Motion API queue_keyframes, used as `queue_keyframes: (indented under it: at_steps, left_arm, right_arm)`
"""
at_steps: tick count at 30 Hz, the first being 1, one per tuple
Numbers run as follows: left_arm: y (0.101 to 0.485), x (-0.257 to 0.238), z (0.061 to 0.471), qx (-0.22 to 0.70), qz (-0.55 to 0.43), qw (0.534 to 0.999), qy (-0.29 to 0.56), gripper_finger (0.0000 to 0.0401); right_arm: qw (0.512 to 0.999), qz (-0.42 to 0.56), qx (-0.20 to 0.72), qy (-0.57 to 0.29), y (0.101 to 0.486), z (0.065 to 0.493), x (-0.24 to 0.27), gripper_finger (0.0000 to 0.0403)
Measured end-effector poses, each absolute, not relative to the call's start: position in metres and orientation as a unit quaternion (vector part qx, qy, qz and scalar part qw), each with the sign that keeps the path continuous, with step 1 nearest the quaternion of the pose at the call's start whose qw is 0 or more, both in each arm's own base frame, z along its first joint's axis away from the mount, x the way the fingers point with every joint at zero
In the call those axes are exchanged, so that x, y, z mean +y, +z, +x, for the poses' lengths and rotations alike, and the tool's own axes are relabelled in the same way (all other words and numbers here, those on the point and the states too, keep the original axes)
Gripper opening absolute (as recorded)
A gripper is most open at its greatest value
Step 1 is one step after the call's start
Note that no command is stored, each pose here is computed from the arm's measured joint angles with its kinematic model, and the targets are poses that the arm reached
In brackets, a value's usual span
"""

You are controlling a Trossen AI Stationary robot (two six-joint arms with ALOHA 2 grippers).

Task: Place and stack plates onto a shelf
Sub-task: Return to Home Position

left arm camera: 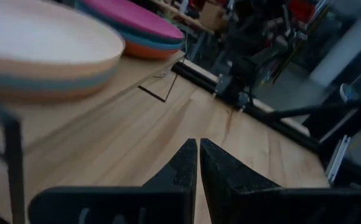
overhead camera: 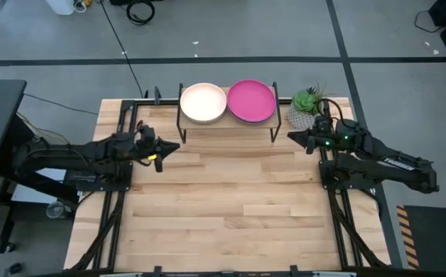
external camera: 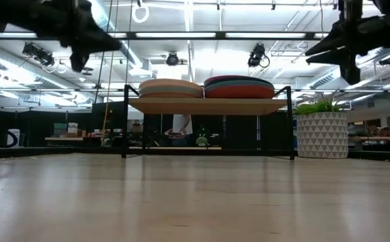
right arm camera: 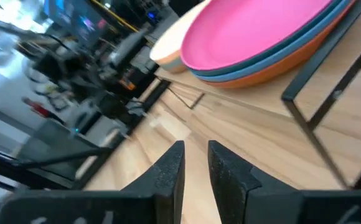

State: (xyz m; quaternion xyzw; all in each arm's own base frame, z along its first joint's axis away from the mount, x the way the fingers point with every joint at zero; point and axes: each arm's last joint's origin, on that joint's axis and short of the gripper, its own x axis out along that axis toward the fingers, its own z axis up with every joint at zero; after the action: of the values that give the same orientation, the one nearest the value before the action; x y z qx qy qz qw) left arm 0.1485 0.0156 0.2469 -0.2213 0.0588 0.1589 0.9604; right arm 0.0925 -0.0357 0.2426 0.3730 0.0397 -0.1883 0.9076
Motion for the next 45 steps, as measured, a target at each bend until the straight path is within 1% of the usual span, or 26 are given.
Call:
queue_keyframes:
  at_steps: [6,13,25,29,35,38,40,42,43,45]
  left_arm:
    - [0.216,0.015,0.133,0.023,-0.275,0.948,0.156,0.0025]
    - [0.19,0.014,0.122,0.009,-0.314,0.936,0.161,0.0025]
    - [0.17,0.014,0.111,-0.018,-0.338,0.926,0.166,0.0025]
    - [0.159,0.015,0.109,-0.018,-0.353,0.919,0.175,0.0025]
    - [0.158,0.017,0.107,-0.027,-0.353,0.91,0.215,0.0025]
    - [0.158,0.019,0.106,-0.045,-0.359,0.898,0.25,0.0025]
    - [0.158,0.019,0.106,-0.042,-0.351,0.9,0.253,0.0025]
    - [0.157,0.018,0.106,-0.027,-0.318,0.916,0.244,0.0025]
    - [0.157,0.018,0.106,-0.016,-0.286,0.928,0.24,0.0025]
    - [0.157,0.018,0.107,0.011,-0.191,0.953,0.233,0.0025]
  right_arm:
    - [0.902,0.399,0.016,-0.163,0.226,0.094,-0.035,0.0072]
    - [0.897,0.41,0.023,-0.163,0.21,0.094,-0.035,0.0067]
    - [0.895,0.425,-0.004,-0.138,0.199,0.086,-0.031,0.0041]
    - [0.887,0.442,-0.011,-0.134,0.19,0.085,-0.03,0.0036]
    - [0.871,0.473,0.0,-0.134,0.17,0.087,-0.031,0.0036]
    - [0.872,0.459,-0.014,-0.167,0.17,0.087,-0.033,0.0036]
    - [0.877,0.437,-0.018,-0.199,0.169,0.087,-0.035,0.0036]
    - [0.891,0.402,-0.012,-0.211,0.168,0.087,-0.036,0.0036]
    - [0.903,0.375,-0.005,-0.211,0.168,0.087,-0.036,0.0036]
    - [0.93,0.306,0.016,-0.204,0.168,0.087,-0.035,0.0036]
